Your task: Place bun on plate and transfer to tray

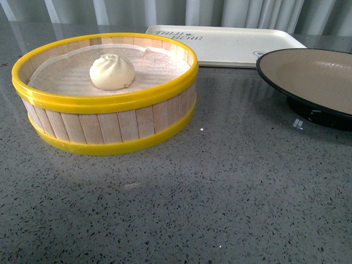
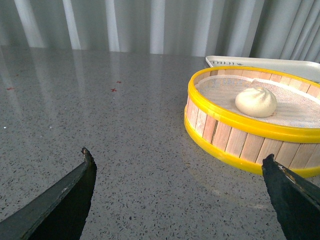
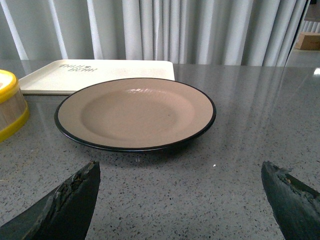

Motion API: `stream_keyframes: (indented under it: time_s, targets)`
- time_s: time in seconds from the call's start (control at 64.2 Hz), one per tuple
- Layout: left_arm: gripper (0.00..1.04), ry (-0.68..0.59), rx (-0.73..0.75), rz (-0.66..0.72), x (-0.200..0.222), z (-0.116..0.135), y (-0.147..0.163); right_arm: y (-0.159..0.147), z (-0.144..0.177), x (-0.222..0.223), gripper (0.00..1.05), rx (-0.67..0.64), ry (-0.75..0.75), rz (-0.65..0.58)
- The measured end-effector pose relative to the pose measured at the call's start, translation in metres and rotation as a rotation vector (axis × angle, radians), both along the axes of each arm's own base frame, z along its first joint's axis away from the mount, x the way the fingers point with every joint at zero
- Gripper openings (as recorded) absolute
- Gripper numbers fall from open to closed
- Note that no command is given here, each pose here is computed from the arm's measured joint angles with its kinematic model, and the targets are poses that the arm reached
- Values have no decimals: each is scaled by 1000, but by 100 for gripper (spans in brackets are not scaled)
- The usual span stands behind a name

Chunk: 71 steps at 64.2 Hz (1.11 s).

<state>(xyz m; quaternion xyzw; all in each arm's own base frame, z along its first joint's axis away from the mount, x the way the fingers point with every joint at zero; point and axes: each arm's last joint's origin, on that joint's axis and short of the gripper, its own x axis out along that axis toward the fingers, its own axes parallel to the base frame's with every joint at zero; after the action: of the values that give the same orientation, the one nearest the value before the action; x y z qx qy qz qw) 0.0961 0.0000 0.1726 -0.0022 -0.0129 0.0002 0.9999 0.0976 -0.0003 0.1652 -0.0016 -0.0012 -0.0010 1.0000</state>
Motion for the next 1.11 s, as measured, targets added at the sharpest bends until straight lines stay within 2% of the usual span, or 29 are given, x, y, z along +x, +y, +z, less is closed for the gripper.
stream_keyframes:
  time_s: [1.106]
  targets:
    - [98,0,0,0,0,0,0,0,0,0,96,0,0,0]
